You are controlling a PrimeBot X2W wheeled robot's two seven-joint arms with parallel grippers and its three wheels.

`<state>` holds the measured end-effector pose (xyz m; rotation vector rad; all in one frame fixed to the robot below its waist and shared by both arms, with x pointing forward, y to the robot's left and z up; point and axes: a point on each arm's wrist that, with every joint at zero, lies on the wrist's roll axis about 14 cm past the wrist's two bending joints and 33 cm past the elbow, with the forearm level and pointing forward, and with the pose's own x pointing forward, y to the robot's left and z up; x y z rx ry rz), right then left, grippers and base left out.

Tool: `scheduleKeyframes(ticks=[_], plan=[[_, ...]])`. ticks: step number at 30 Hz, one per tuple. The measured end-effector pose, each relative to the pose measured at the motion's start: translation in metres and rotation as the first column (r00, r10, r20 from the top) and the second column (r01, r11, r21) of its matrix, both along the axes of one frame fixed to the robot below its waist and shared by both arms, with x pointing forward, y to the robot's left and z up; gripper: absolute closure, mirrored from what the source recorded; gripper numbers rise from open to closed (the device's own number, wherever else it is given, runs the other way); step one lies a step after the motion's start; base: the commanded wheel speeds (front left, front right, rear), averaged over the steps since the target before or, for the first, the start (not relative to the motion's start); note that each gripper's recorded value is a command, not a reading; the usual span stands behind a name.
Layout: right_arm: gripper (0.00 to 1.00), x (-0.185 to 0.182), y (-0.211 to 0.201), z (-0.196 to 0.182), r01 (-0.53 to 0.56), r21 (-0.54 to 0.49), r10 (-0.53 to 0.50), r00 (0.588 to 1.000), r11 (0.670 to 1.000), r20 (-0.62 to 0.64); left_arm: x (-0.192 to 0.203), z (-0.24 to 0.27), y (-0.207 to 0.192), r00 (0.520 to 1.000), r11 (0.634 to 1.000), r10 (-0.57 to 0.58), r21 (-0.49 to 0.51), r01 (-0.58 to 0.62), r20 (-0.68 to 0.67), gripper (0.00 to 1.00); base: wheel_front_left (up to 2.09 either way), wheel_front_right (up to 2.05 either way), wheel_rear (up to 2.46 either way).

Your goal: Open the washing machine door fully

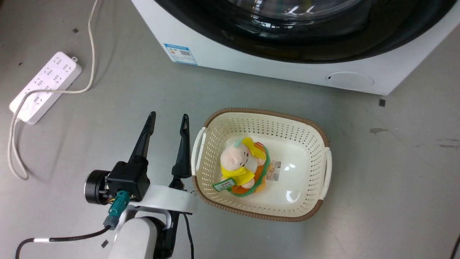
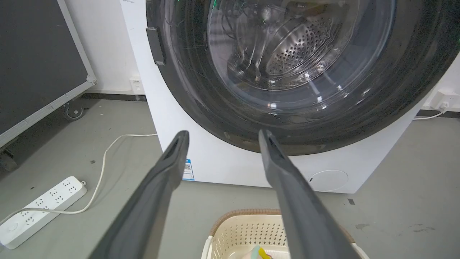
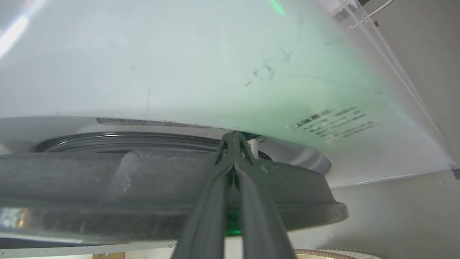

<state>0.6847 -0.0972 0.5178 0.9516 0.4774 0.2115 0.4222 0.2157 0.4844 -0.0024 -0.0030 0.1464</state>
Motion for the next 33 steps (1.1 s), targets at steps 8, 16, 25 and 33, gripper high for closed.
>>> scheduleKeyframes(ticks=[8, 16, 25, 33], plan=[[1.00, 0.003, 0.016, -0.004, -0.084, 0.089, 0.091, 0.993, 0.993, -0.075, -0.001, 0.002, 0.004, 1.000, 1.000, 0.018, 0.004, -0.018, 0.013, 0.00, 0.00, 0.00, 0.00], [1.00, -0.023, 0.028, -0.009, -0.162, 0.131, 0.182, 0.971, 0.978, -0.155, -0.005, 0.019, 0.004, 0.998, 1.000, 0.020, 0.006, -0.020, 0.067, 0.00, 0.00, 0.00, 0.00], [1.00, -0.069, 0.050, -0.007, -0.257, 0.218, 0.302, 0.930, 0.941, -0.211, -0.012, 0.042, -0.002, 0.991, 1.000, 0.004, 0.002, -0.004, 0.135, 0.00, 0.00, 0.00, 0.00], [1.00, -0.128, 0.056, -0.016, -0.320, 0.221, 0.373, 0.889, 0.921, -0.265, -0.036, 0.050, -0.005, 0.989, 1.000, 0.000, 0.002, 0.000, 0.151, 0.00, 0.00, 0.00, 0.00]])
